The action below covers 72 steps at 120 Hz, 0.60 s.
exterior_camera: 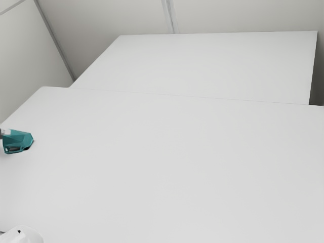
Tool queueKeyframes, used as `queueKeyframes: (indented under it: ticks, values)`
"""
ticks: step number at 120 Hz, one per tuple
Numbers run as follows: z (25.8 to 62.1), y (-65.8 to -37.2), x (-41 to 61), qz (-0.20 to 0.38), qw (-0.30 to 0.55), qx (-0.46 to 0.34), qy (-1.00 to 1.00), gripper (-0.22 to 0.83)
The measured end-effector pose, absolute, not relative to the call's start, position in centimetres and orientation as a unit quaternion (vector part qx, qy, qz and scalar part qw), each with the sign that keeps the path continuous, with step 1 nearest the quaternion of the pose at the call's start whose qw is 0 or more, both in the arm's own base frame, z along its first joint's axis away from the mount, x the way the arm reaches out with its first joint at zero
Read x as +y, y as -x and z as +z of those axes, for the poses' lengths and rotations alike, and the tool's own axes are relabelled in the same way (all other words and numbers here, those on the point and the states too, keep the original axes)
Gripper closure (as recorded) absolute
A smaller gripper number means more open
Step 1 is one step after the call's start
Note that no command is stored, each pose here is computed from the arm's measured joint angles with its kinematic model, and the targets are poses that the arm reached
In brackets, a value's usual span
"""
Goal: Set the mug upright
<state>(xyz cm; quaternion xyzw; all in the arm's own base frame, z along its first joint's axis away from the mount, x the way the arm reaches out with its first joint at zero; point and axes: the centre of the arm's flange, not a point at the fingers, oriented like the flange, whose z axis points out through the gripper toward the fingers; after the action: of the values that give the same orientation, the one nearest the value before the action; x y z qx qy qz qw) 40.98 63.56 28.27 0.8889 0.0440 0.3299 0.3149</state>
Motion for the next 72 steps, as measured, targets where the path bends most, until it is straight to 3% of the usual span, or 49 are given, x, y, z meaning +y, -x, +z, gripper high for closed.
queueKeyframes:
  ticks: [45, 56, 72]
  values:
    - [27.2, -41.4, 62.8, 0.327, 0.325, 0.041, -0.886, 0.00]
    - [27.4, -41.6, 62.7, 0.328, 0.325, 0.038, -0.886, 0.14]
    - [27.8, -41.8, 62.6, 0.330, 0.323, 0.034, -0.886, 0.43]
